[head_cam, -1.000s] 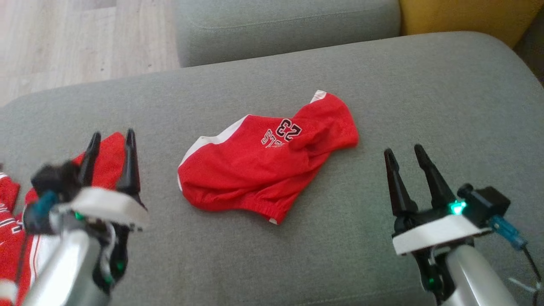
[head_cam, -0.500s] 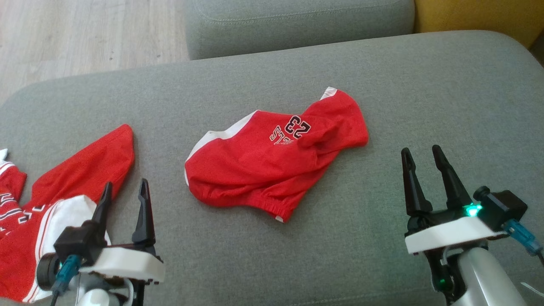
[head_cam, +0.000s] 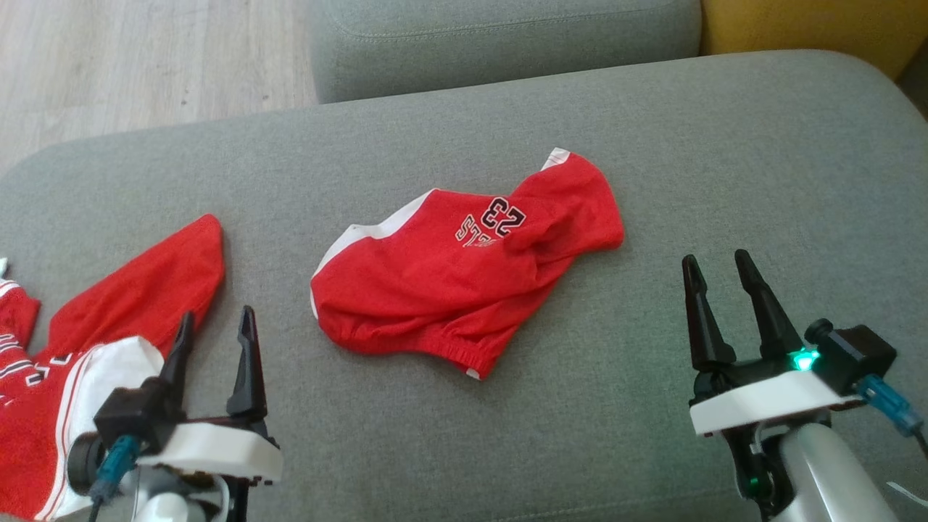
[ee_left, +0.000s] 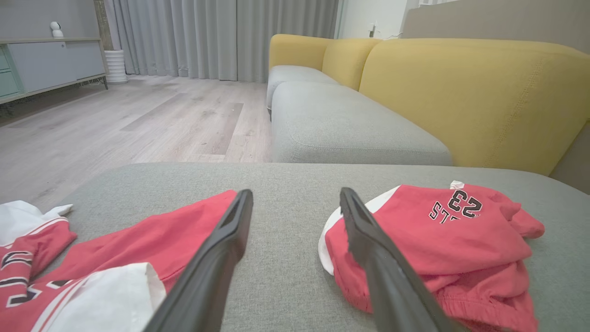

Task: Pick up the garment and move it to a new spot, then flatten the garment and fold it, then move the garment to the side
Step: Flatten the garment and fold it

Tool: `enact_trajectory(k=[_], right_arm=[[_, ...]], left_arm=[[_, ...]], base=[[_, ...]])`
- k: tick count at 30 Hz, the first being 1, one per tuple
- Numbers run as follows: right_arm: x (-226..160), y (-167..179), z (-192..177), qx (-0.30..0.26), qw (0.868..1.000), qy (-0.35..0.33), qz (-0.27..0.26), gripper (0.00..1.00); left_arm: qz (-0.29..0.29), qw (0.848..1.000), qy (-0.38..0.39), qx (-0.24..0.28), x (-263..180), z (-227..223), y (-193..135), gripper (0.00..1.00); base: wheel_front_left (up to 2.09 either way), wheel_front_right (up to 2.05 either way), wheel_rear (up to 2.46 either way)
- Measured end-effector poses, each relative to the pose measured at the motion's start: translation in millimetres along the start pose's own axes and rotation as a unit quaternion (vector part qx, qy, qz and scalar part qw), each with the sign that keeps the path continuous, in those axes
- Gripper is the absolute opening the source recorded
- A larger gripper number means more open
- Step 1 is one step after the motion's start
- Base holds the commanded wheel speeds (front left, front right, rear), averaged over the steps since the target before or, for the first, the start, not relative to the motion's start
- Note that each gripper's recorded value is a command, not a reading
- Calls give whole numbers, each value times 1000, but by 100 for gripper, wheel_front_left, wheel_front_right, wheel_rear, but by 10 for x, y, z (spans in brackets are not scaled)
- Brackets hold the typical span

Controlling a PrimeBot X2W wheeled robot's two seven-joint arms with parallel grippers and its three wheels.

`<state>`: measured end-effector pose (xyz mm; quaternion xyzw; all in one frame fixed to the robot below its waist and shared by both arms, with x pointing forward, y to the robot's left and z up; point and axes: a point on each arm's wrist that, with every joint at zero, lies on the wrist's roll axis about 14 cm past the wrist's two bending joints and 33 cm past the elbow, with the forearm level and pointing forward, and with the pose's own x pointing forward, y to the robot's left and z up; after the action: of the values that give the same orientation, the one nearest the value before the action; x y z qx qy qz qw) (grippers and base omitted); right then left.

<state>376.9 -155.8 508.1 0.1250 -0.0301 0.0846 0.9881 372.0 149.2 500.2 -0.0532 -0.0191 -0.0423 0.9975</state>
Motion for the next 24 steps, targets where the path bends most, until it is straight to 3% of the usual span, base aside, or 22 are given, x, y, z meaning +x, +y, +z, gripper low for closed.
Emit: enact_trajectory(k=[8,13,19,24], right_arm=[[-3,0,-6,0,1000,1,0,100],[6,6,-18,0,1000,3,1,100],[14,-38,-68,1,1000,10,-5,100],[22,-127,-54,-5,1000,9,-17,100]], left_arm=[[-4,1000,-1,-5,3,-6,-9,100],[-76,992,62,-85,-62,-275,-457,100],[-198,950,209,-122,-184,-659,-1228,100],[-264,890,339,-153,-417,-969,-1648,100]], base=[[0,0,0],[0,0,0],[0,0,0],[0,0,0]])
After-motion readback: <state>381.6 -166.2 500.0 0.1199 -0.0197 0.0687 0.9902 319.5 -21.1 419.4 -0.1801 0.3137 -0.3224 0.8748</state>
